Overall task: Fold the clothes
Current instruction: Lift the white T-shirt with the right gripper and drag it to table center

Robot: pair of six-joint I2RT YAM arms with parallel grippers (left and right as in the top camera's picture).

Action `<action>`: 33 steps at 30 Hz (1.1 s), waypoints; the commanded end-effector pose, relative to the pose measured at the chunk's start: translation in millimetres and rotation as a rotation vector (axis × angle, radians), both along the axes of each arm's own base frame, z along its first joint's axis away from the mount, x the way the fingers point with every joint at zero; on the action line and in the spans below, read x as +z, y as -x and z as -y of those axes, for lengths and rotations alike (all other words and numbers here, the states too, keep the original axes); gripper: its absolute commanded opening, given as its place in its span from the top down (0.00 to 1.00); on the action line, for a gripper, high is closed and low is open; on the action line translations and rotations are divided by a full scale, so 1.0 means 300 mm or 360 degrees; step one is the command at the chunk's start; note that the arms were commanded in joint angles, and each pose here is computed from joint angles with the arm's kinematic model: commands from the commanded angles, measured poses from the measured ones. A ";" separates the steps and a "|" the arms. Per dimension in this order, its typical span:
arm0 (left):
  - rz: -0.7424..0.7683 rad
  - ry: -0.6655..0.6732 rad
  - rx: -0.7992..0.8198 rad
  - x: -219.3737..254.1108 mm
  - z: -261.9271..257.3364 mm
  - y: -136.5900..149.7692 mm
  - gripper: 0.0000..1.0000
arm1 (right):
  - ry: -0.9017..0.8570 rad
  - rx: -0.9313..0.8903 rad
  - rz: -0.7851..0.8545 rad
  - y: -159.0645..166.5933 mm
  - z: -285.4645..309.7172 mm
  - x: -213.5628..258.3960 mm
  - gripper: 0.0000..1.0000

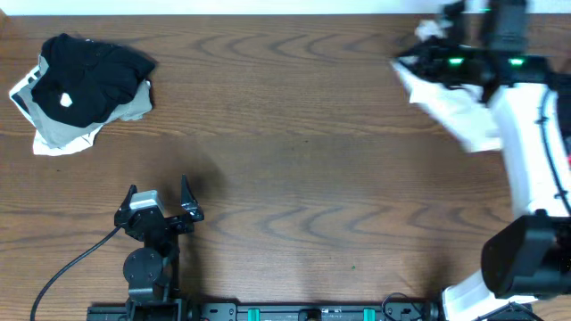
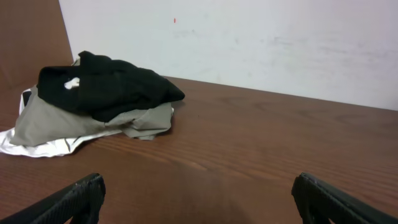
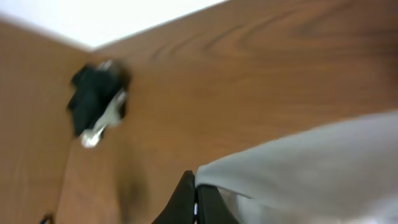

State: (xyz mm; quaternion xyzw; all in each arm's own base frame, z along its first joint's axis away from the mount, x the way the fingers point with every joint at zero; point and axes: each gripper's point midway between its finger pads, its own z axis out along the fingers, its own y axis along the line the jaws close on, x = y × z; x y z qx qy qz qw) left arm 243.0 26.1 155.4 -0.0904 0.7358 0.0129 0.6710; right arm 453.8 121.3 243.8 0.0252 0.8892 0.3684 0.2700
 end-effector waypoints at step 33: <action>-0.0084 -0.0016 0.0034 -0.059 -0.014 0.004 0.02 | 0.0064 0.0684 0.0213 0.339 -0.675 0.095 0.50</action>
